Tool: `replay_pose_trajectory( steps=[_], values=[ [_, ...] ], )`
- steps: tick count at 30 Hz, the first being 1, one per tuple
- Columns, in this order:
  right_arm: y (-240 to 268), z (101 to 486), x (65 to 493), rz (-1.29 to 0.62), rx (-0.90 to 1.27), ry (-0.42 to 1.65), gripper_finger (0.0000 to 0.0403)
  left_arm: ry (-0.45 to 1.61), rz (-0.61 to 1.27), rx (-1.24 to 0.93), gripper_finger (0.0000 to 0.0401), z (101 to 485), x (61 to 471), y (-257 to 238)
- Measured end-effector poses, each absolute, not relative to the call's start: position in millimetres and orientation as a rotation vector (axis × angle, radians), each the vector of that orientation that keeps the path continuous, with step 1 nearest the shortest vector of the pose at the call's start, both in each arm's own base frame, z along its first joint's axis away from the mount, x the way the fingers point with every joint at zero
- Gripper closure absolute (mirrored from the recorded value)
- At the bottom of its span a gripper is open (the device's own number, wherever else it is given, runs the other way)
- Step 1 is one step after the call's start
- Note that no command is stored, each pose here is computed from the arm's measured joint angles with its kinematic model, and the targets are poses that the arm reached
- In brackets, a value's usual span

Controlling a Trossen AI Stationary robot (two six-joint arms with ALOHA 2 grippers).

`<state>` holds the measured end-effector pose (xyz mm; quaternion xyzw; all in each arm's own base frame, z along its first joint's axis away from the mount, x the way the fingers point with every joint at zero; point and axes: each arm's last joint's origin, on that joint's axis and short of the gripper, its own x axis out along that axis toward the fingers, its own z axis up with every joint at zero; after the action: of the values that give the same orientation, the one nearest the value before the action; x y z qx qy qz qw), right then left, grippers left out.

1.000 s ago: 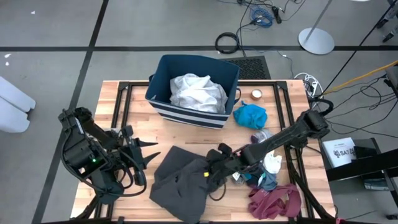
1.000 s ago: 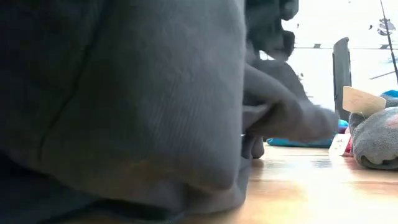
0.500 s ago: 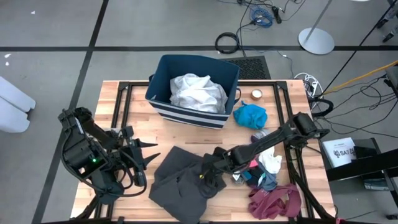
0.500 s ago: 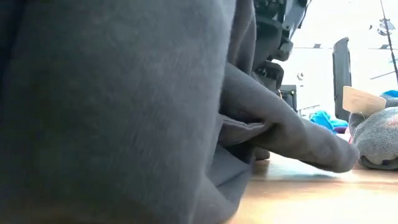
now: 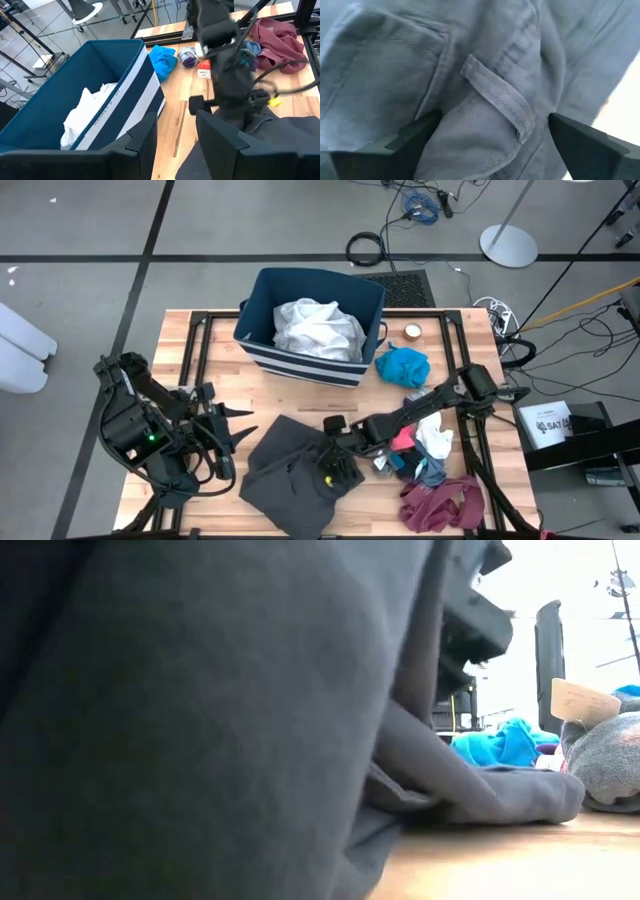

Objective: Sort clothes
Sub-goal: Put the black pants into the blue laundry bin

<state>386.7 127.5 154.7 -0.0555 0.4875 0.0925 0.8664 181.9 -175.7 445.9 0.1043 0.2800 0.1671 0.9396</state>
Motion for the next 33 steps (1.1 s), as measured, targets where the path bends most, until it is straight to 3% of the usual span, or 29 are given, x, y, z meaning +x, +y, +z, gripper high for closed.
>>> replay_pose_trajectory(
  steps=[8, 14, 18, 29, 33],
  values=[
    [113.2, 103.4, 400.1, 0.238, 0.041, 1.156, 0.0046, 0.572, 0.341, 0.213, 0.0256, 445.9, 181.9, -175.6],
    [115.2, 97.9, 399.5, 0.223, 0.058, 1.173, 0.0069, 0.588, 0.327, 0.206, 0.0256, 445.4, 181.9, -176.1],
    [115.4, 98.7, 398.7, 0.22, 0.074, 1.182, 0.0126, 0.588, 0.327, 0.206, 0.0256, 445.4, 181.9, -176.1],
    [115.5, 98.0, 395.6, 0.233, 0.092, 1.219, 0.0331, 0.588, 0.33, 0.187, 0.0256, 445.3, 181.8, -176.2],
    [115.7, 98.3, 395.5, 0.245, 0.094, 1.22, 0.0345, 0.588, 0.329, 0.188, 0.0256, 445.3, 181.8, -176.2]
  ],
)
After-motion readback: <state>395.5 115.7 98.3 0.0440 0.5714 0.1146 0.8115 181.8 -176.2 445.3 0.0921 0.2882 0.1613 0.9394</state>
